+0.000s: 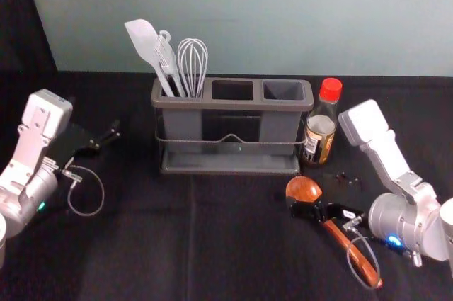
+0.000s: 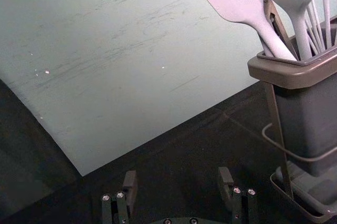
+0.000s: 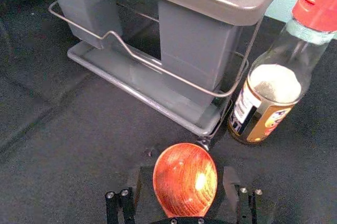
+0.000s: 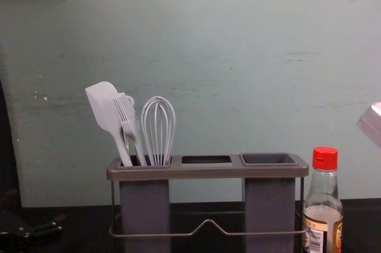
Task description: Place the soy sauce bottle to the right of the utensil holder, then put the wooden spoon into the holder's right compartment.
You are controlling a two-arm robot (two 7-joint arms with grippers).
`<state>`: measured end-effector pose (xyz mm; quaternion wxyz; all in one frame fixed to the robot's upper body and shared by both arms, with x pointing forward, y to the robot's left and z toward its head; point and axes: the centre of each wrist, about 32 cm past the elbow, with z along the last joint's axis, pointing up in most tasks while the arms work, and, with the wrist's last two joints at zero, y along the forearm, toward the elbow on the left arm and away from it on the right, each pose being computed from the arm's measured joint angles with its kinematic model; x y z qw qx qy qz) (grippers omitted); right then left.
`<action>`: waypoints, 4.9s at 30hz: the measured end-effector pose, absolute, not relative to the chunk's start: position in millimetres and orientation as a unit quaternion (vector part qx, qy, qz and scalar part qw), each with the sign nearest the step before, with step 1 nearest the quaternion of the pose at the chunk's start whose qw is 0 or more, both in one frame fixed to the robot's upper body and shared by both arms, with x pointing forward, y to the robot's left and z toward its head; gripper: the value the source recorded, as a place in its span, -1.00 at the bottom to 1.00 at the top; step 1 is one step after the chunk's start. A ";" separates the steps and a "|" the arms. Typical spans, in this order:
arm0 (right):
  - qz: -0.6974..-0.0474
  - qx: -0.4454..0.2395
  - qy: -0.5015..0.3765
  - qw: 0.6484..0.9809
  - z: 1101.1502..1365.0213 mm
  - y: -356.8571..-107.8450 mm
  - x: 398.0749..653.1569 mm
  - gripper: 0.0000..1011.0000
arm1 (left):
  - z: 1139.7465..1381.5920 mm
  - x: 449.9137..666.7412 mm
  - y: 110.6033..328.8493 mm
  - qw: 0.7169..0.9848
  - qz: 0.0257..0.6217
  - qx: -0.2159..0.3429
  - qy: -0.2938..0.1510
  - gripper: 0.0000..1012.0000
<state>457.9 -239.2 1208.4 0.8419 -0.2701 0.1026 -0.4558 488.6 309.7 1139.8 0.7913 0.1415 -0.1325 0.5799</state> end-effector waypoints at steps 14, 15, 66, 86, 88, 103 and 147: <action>-0.464 -0.286 0.088 0.834 1193.6 -232.9 467.5 0.98 | 1139.8 488.6 309.7 0.791 0.580 0.141 -0.132 0.99; -0.463 -0.286 0.088 0.834 1192.9 -232.9 467.9 0.98 | 1139.8 488.6 309.7 0.791 0.580 0.142 -0.132 0.99; -0.446 -0.290 0.123 0.838 1190.2 -229.3 482.9 0.98 | 1139.8 488.6 309.7 0.791 0.580 0.141 -0.132 0.99; -0.450 -0.286 0.123 0.837 1193.5 -232.0 481.6 0.66 | 1139.8 488.6 309.7 0.791 0.580 0.141 -0.132 0.99; -0.451 -0.282 0.120 0.838 1197.2 -233.1 479.2 0.66 | 1139.8 488.6 309.7 0.791 0.580 0.141 -0.132 0.99; -0.425 -0.209 0.062 0.878 1227.5 -252.0 452.4 0.66 | 1139.8 488.6 309.7 0.791 0.580 0.141 -0.132 0.99; -0.418 0.115 -0.206 0.877 1182.6 -262.9 421.1 0.66 | 1139.8 488.6 309.7 0.791 0.580 0.141 -0.132 0.99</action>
